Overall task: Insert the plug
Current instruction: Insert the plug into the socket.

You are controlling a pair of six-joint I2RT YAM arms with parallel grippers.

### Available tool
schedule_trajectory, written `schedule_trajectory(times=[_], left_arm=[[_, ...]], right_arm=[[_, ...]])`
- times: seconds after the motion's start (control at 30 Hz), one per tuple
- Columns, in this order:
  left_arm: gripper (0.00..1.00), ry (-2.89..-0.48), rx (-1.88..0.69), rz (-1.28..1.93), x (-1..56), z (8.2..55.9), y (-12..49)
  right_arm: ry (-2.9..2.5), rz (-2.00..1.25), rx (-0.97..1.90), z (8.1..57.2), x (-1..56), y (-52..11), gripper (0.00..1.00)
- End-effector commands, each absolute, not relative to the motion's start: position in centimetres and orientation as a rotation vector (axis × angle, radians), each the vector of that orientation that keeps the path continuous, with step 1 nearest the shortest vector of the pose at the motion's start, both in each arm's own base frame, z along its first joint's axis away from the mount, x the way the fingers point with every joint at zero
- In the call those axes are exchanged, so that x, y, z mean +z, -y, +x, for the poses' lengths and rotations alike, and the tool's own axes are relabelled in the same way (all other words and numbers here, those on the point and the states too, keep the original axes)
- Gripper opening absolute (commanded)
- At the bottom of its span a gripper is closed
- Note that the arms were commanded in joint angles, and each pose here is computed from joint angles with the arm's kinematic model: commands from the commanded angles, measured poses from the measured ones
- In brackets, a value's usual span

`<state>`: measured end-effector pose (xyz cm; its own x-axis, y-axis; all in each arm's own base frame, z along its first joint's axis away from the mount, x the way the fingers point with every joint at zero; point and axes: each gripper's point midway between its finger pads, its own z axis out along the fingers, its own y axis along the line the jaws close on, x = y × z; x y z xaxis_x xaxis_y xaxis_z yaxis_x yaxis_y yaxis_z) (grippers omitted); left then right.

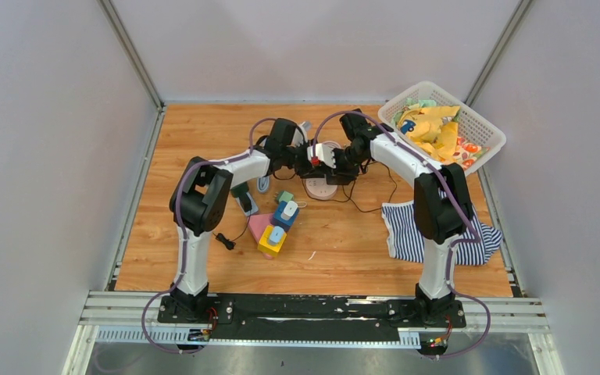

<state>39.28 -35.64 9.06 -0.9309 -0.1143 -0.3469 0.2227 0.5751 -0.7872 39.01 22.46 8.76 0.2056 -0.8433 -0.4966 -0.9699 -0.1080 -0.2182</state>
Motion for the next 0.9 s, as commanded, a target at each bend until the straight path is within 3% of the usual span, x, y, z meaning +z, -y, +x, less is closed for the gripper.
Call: schedule_trajectory(times=[0.0, 0.1, 0.37, 0.6, 0.87], left_arm=[[0.48, -2.43, -1.297, 0.077, 8.7, 40.3, 36.4], [0.47, -2.461, -1.305, 0.059, 7.6, 40.2, 36.5], [0.31, -2.553, -1.142, 0.008, 3.0, 38.5, 33.5], [0.24, -2.613, -1.063, 0.014, 0.0, 37.7, 32.3], [0.13, -2.714, -0.775, 0.113, -1.9, 37.8, 29.4]], right_arm=[[-1.675, -1.989, 0.315, 39.7, 8.7, -23.0, 0.0], [-1.677, -1.98, 0.314, 39.8, 8.8, -23.0, 0.0], [-1.676, -1.936, 0.312, 40.4, 9.5, -23.0, 0.0], [-1.666, -1.908, 0.312, 41.1, 10.0, -23.5, 0.0], [-1.629, -1.816, 0.338, 42.2, 11.8, -24.2, 0.0]])
